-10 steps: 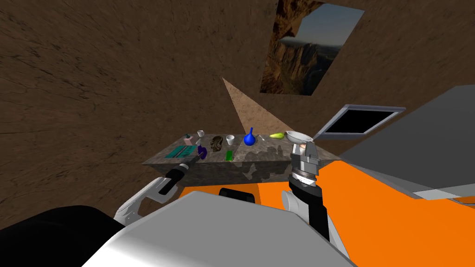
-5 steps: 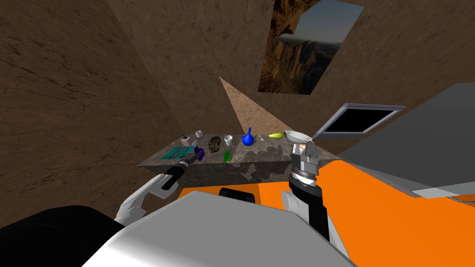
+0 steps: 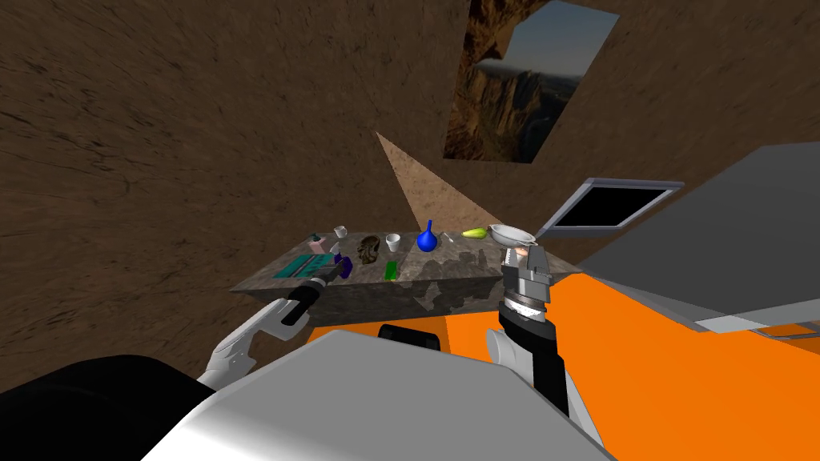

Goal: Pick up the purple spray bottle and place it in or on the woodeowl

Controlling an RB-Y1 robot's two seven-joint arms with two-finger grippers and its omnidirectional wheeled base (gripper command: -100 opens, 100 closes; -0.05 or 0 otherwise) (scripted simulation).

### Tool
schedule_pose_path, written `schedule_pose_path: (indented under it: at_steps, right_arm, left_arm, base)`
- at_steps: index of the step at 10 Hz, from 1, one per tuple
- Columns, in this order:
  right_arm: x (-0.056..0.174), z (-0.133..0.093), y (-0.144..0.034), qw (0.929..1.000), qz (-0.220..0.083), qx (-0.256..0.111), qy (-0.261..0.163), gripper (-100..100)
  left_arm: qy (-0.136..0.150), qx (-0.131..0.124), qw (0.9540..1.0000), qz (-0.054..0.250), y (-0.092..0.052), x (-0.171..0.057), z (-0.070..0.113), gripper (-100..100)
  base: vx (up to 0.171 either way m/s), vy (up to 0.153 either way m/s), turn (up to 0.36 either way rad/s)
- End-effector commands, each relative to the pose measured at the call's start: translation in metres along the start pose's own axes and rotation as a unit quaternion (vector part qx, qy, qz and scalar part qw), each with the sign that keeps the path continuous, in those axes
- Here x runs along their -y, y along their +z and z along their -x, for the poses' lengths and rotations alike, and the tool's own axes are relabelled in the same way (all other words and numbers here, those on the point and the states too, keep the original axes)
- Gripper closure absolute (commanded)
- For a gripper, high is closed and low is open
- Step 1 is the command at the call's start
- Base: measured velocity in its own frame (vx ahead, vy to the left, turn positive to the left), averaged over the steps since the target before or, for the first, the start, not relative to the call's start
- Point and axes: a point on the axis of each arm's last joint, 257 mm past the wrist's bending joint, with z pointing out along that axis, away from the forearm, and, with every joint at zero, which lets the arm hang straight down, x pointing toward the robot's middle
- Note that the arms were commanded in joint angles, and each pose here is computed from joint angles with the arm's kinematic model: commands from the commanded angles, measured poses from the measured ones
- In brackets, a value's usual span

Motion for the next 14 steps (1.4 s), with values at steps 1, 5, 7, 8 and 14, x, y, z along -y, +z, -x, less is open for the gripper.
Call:
schedule_pose_path:
  at_steps: [1,5,7,8,14]
  right_arm:
    - [0.000,0.000,0.000,1.0000,0.000,0.000,0.000,0]
    - [0.000,0.000,0.000,1.0000,0.000,0.000,0.000,0]
    - [0.000,0.000,0.000,1.0000,0.000,0.000,0.000,0]
    - [0.000,0.000,0.000,1.0000,0.000,0.000,0.000,0]
    - [0.000,0.000,0.000,1.0000,0.000,0.000,0.000,0]
  left_arm:
    - [0.000,0.000,1.0000,0.000,0.000,0.000,0.000,100]
    - [0.001,-0.001,1.0000,-0.006,-0.004,0.003,0.000,100]
    - [0.013,0.030,0.9994,-0.011,0.008,0.002,0.038,100]
    - [0.013,0.030,0.9994,-0.011,0.008,0.002,0.038,100]
    - [0.037,0.105,0.9937,-0.014,0.024,0.000,0.140,100]
  base:
    - [0.000,0.000,0.000]
    - [-0.003,-0.004,0.059]
    - [-0.010,-0.001,-0.036]
    - [-0.019,0.009,-0.079]
    - [-0.023,0.008,-0.091]
